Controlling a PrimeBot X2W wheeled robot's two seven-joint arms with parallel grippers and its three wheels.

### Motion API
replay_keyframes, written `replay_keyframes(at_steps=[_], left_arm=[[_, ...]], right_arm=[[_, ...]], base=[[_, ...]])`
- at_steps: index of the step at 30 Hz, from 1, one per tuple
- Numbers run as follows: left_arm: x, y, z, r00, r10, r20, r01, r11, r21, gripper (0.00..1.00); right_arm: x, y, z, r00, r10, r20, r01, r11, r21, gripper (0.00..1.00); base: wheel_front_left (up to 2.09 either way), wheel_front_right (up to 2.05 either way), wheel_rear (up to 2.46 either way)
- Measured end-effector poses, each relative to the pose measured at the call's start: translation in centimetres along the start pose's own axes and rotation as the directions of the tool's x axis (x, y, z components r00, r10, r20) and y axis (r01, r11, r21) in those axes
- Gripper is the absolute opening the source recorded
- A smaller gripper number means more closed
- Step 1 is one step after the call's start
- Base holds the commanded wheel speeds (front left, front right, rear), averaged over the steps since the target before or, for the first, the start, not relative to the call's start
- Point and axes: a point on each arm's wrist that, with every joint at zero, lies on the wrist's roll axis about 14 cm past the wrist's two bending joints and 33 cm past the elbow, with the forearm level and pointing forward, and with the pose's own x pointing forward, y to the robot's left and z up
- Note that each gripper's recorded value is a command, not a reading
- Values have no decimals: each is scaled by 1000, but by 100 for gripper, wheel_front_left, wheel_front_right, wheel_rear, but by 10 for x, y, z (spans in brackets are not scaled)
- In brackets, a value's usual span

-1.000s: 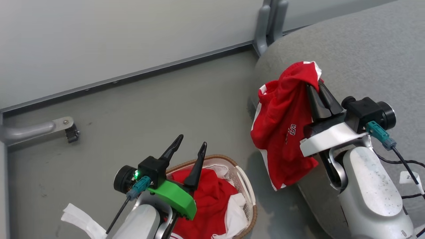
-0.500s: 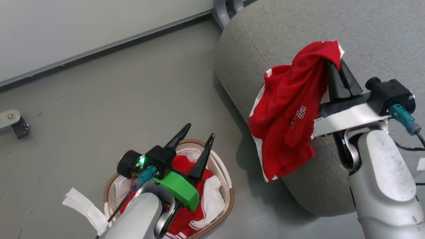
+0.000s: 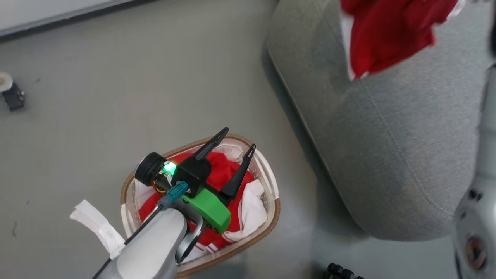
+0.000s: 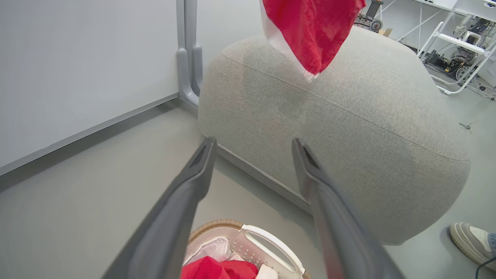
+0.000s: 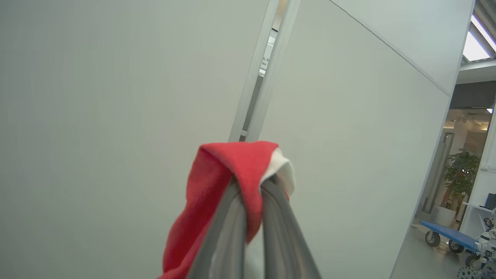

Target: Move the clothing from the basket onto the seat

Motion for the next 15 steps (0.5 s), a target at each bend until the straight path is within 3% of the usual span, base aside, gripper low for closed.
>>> replay_keyframes(at_steps=[8,15], left_arm=[[-10,30,-21,999,37,-31,-38,999,-16,100],[-23,55,-51,993,86,-86,-91,994,-56,100]], right_arm=[[59,-49,-13,996,-85,29,89,981,-174,0],[59,-61,-83,985,-141,-103,118,972,-202,0]], base=[[0,0,0],[0,0,0]])
